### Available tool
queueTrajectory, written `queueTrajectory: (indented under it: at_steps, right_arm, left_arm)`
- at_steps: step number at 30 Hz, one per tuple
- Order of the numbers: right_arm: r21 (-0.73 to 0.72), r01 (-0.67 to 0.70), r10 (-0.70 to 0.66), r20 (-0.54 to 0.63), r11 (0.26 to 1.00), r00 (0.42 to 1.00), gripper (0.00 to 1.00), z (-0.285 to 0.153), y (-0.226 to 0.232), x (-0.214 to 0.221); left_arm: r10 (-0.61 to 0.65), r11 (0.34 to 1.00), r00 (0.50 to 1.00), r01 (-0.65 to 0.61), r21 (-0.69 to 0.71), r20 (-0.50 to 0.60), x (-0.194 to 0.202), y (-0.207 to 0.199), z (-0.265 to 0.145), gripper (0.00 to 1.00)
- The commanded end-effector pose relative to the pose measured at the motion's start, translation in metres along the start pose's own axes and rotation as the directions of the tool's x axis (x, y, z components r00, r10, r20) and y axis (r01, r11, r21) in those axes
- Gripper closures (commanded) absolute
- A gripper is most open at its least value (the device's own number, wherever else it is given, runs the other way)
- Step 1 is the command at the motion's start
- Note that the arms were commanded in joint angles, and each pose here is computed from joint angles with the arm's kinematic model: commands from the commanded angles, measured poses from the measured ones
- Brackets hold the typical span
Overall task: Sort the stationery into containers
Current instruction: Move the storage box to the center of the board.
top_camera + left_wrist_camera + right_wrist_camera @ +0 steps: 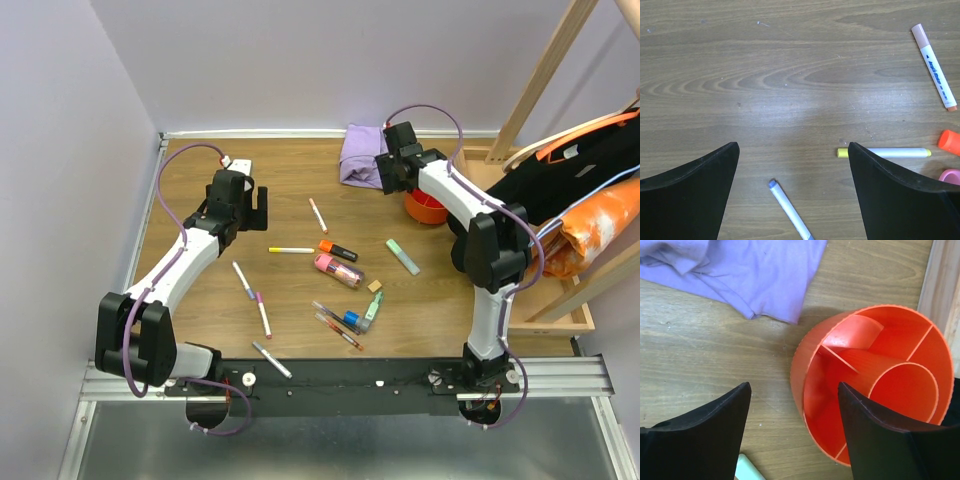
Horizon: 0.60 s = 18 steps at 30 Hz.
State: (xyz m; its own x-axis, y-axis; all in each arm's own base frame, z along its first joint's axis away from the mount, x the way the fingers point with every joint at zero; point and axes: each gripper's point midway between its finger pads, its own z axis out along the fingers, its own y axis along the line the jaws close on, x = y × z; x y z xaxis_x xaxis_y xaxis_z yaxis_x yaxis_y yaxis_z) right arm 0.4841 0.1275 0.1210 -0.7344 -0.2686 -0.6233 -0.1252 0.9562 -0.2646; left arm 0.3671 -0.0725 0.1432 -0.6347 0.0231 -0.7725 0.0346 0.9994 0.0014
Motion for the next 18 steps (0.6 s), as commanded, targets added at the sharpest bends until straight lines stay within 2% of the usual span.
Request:
queueTrajectory:
  at_steps: [1,6,10,16,17,18]
  right_arm:
    - [0.008,0.02,-0.02,-0.045,1.0,0.999,0.24,0.017,0.001,0.012]
    - [-0.006,0.019,-0.019,-0.063,1.0,0.998,0.33,0.025,0.006,0.019]
    - [-0.022,0.017,-0.018,-0.064,1.0,0.998,0.46,0.03,0.01,0.017]
    - [-0.043,0.016,-0.019,-0.063,0.999,0.998,0.72,0.031,0.014,0.013]
    - [-0.045,0.019,-0.022,-0.061,0.999,0.998,0.83,0.029,0.014,0.012]
    - [-0.048,0.018,-0.021,-0.06,0.999,0.998,0.88,0.027,0.014,0.011]
  left_arm:
    - [-0.019,1.0,1.0,0.019,0.002,0.011,-0.002,0.001,0.0,0.01]
    - [-0.018,1.0,1.0,0.018,0.001,0.005,0.002,0.001,0.001,0.01]
    - [-0.014,1.0,1.0,0.014,-0.002,0.004,0.002,0.002,0.001,0.01]
    - [-0.019,1.0,1.0,0.019,-0.001,-0.009,0.008,0.003,0.002,0.01]
    - [-0.02,1.0,1.0,0.02,0.0,-0.012,0.009,0.003,0.003,0.01]
    - [-0.025,1.0,1.0,0.025,0.001,-0.015,0.01,0.003,0.004,0.01]
